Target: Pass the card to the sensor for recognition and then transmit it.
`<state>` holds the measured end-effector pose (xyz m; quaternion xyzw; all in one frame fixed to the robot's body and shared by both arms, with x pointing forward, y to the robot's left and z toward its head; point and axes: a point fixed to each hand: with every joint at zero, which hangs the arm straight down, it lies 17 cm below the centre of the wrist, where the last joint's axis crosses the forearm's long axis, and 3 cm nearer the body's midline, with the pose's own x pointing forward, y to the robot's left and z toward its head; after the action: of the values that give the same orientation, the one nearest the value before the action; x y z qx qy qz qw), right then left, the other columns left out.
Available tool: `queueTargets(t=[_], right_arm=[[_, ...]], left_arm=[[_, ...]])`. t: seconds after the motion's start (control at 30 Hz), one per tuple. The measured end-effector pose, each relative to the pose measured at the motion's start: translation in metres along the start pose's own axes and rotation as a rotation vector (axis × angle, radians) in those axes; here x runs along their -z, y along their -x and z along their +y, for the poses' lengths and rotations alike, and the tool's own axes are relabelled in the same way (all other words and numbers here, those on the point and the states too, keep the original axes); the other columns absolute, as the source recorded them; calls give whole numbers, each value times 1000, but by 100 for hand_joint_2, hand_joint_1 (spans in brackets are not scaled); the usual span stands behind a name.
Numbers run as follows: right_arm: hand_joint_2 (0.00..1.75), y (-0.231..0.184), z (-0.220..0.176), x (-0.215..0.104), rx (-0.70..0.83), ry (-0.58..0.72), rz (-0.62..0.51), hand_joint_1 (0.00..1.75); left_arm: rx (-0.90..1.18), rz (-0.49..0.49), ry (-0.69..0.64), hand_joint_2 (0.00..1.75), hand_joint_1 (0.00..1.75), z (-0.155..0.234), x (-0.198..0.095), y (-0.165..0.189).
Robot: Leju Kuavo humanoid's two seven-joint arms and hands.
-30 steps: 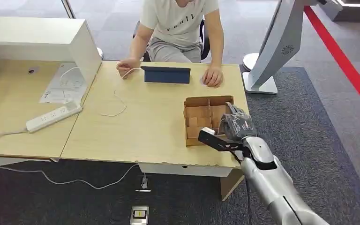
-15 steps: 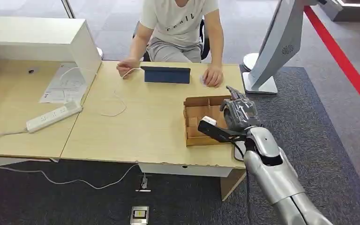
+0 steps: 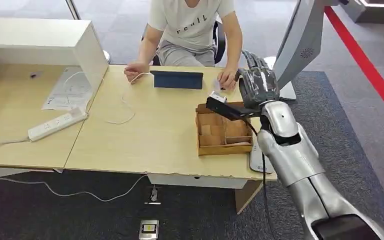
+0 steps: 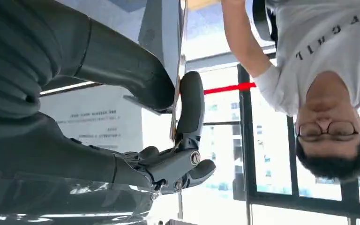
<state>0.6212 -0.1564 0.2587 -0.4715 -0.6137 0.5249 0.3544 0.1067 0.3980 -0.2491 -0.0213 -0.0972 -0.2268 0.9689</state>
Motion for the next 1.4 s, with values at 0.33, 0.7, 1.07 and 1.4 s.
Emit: queueTargets(t=[0.33,0.7,1.07,1.4], right_arm=[[175,-16,17,12,-45,-59,20,175],[175,-35,35,12,-64,-120,8,175],[175,-31,45,10,-79,-150,6,120],[0,-12,56,4,-137,-168,3,0]], left_arm=[[-30,41,10,0,0,-5,1,5],[-35,51,15,0,0,-9,2,6],[-25,50,20,0,0,-11,2,6],[-29,70,27,0,0,-17,3,8]])
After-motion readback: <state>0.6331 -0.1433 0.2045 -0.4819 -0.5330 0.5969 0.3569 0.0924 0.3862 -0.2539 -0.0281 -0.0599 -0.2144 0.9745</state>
